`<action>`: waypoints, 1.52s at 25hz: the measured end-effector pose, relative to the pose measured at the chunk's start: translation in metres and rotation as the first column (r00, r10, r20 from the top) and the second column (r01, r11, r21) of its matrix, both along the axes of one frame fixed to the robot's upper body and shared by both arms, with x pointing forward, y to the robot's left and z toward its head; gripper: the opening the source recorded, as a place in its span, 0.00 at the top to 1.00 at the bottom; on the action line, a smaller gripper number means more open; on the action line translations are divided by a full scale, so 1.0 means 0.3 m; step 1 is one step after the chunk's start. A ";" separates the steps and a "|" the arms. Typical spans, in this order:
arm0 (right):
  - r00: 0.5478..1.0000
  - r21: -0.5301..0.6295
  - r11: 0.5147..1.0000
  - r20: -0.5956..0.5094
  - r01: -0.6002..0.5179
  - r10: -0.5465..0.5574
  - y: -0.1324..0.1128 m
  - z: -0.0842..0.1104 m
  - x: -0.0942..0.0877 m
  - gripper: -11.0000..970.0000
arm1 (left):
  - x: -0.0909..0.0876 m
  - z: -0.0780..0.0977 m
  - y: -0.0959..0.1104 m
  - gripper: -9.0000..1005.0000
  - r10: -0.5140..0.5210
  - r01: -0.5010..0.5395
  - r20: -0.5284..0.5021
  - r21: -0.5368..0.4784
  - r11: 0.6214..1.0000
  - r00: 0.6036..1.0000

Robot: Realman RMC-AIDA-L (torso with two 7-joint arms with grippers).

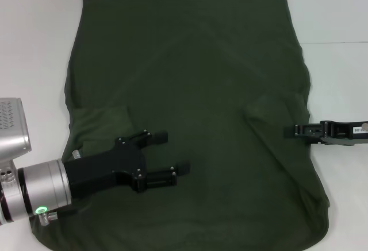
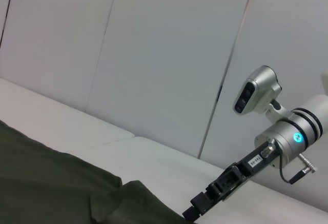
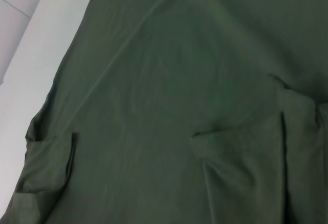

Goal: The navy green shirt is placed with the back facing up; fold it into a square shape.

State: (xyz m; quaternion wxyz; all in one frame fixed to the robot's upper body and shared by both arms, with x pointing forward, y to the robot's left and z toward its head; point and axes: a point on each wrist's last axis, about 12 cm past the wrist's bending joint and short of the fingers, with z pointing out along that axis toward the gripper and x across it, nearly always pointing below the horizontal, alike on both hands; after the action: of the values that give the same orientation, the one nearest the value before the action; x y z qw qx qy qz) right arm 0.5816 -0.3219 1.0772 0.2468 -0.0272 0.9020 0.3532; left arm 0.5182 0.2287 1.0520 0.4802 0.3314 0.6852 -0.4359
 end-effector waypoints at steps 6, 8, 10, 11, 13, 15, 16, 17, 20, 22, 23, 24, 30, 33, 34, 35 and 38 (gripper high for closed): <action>1.000 0.000 1.000 0.006 -0.011 0.011 0.024 0.002 0.012 0.04 | -0.001 -0.001 0.000 0.08 0.000 0.000 -0.001 0.000 1.000 1.000; 1.000 -0.002 1.000 0.006 -0.016 0.016 0.028 0.003 0.013 0.04 | -0.001 -0.001 0.001 0.08 0.001 -0.001 -0.001 0.000 1.000 1.000; 1.000 -0.002 1.000 0.005 -0.017 0.017 0.029 0.002 0.013 0.04 | -0.003 -0.002 0.001 0.08 0.001 -0.001 -0.001 0.000 1.000 1.000; 1.000 -0.002 1.000 0.005 -0.016 0.016 0.029 0.003 0.014 0.04 | -0.003 -0.002 0.002 0.08 0.002 -0.002 -0.002 0.000 1.000 1.000; 1.000 -0.001 1.000 0.004 -0.013 0.013 0.029 0.002 0.015 0.04 | -0.004 -0.003 0.002 0.08 0.002 -0.002 -0.002 0.000 1.000 1.000; 1.000 0.000 1.000 -0.001 -0.008 0.008 0.030 -0.002 0.014 0.04 | -0.004 -0.003 0.003 0.08 0.003 -0.003 -0.002 0.000 1.000 1.000; 1.000 0.000 1.000 -0.004 -0.007 0.007 0.032 -0.006 0.013 0.04 | -0.004 -0.003 0.003 0.09 0.003 -0.003 -0.002 0.000 1.000 1.000; 1.000 0.001 1.000 -0.006 -0.004 0.004 0.033 -0.009 0.012 0.04 | -0.004 -0.003 0.003 0.09 0.003 -0.003 -0.002 0.000 1.000 1.000; 1.000 0.002 1.000 -0.010 0.007 -0.007 0.033 -0.016 0.010 0.04 | -0.003 -0.002 0.004 0.09 0.003 -0.003 0.001 0.002 1.000 1.000; 1.000 0.005 1.000 -0.011 0.014 -0.013 0.032 -0.019 0.009 0.04 | -0.002 -0.001 0.004 0.09 0.003 -0.003 0.002 0.003 1.000 1.000; 1.000 0.006 1.000 -0.011 0.014 -0.014 0.033 -0.019 0.009 0.04 | -0.001 0.000 0.004 0.09 0.003 -0.003 0.003 0.003 1.000 1.000; 1.000 0.009 1.000 -0.012 0.015 -0.015 0.035 -0.020 0.008 0.04 | 0.000 0.000 0.004 0.09 0.002 -0.002 0.004 0.003 1.000 1.000; 1.000 0.032 0.999 -0.018 0.001 0.000 0.073 -0.030 0.010 0.04 | 0.003 0.003 0.002 0.09 0.000 0.000 0.008 0.004 1.000 1.000; 1.000 0.044 0.999 -0.019 -0.016 0.017 0.095 -0.030 0.010 0.04 | 0.002 0.002 0.005 0.09 0.002 -0.002 0.011 0.007 1.000 1.000; 1.000 0.049 0.999 -0.019 -0.022 0.023 0.101 -0.029 0.009 0.04 | 0.001 0.002 0.006 0.09 0.002 -0.002 0.012 0.007 1.000 1.000; 0.999 0.052 0.998 -0.017 -0.029 0.030 0.106 -0.027 0.009 0.04 | 0.001 0.002 0.007 0.09 0.003 -0.003 0.013 0.008 1.000 1.000; 0.999 0.063 0.997 -0.017 -0.048 0.049 0.119 -0.020 0.011 0.04 | -0.001 0.001 0.009 0.08 0.005 -0.005 0.013 0.008 1.000 1.000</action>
State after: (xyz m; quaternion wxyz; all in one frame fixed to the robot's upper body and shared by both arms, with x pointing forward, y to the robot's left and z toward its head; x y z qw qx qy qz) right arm 0.5848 -0.2860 1.0711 0.2305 -0.0380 0.8918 0.3875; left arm 0.5180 0.2314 1.0522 0.4843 0.3347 0.6847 -0.4297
